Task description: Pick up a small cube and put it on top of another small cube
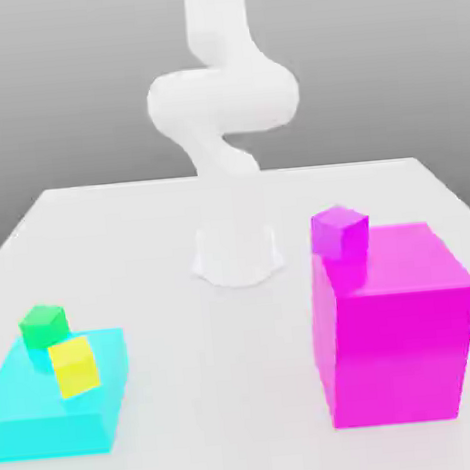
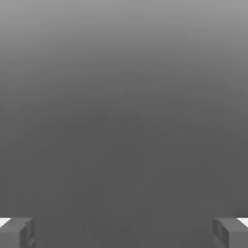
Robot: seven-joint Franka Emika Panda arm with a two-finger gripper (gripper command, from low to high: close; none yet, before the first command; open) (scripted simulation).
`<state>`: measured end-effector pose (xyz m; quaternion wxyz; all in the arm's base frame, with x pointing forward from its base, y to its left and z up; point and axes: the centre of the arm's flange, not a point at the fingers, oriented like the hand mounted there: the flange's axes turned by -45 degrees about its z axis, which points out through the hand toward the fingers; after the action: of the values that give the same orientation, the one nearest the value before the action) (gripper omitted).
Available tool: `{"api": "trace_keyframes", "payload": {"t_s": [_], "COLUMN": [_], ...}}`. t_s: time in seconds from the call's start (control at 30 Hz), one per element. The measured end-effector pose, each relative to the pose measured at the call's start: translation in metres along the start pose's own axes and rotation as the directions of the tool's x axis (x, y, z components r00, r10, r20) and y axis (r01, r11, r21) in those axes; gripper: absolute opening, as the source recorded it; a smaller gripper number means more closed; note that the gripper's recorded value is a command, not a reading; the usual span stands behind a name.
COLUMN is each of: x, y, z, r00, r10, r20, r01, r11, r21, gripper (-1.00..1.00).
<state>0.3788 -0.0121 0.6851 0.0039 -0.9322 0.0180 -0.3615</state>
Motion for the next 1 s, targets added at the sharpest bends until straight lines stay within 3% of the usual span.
{"api": "trace_keyframes", "payload": {"t_s": [0.5,1.0], "x": [-0.034,-0.200], "y": [0.093,0.197], "z": [0.248,0.448], "r00": [0.927,0.720], "r10": [0.154,0.320], "r20": [0.343,0.615], "r01": [-0.134,-0.228], "r11": [0.988,0.947], "r21": [-0.083,-0.226], "gripper": [0.00,0.00]}}
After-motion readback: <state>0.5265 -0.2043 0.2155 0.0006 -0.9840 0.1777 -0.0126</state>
